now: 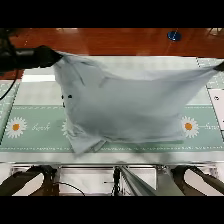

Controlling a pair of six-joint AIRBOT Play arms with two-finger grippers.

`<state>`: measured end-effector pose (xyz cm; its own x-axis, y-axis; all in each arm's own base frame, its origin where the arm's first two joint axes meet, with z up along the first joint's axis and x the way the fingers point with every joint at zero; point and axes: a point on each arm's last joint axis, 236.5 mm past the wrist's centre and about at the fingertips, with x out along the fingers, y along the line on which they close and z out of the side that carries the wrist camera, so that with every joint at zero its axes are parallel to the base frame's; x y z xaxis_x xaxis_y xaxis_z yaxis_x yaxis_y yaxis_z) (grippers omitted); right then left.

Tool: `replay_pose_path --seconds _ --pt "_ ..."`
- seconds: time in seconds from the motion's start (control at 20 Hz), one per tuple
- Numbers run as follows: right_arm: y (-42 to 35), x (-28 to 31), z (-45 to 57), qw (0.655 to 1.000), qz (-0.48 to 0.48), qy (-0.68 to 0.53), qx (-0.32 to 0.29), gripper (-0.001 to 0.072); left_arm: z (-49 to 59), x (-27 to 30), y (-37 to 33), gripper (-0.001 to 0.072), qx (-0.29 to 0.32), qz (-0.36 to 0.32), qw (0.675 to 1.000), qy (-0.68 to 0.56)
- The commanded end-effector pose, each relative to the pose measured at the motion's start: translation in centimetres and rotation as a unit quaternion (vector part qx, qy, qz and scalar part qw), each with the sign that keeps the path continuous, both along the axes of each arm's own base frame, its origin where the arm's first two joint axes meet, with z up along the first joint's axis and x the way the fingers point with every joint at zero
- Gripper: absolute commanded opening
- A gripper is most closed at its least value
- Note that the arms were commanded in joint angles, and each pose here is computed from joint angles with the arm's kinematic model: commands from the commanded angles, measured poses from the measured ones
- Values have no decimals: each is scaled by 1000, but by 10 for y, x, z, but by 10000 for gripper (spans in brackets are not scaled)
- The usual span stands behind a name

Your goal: Fold the shirts.

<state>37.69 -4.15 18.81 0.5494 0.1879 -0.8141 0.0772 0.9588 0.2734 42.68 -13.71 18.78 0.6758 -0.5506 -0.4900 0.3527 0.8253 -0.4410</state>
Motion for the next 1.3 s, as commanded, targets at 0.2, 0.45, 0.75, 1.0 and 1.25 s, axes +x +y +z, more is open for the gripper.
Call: replay_pose_path --seconds 0.2,0.45,0.75,1.0,1.25 --pt "-39 77 -29 990 -19 -53 -132 12 -48 70 17 40 31 53 998 -35" --pt "-45 99 -94 993 -21 6 -113 12 -113 86 17 40 37 54 998 25" --pt "-34 139 -141 998 -34 -3 -59 12 -156 108 20 40 51 80 995 33" --pt "-34 150 -167 998 -35 4 -50 12 -171 124 34 40 75 101 992 12" --pt "-31 139 -198 997 -25 54 -42 12 -198 123 32 40 93 85 992 29"
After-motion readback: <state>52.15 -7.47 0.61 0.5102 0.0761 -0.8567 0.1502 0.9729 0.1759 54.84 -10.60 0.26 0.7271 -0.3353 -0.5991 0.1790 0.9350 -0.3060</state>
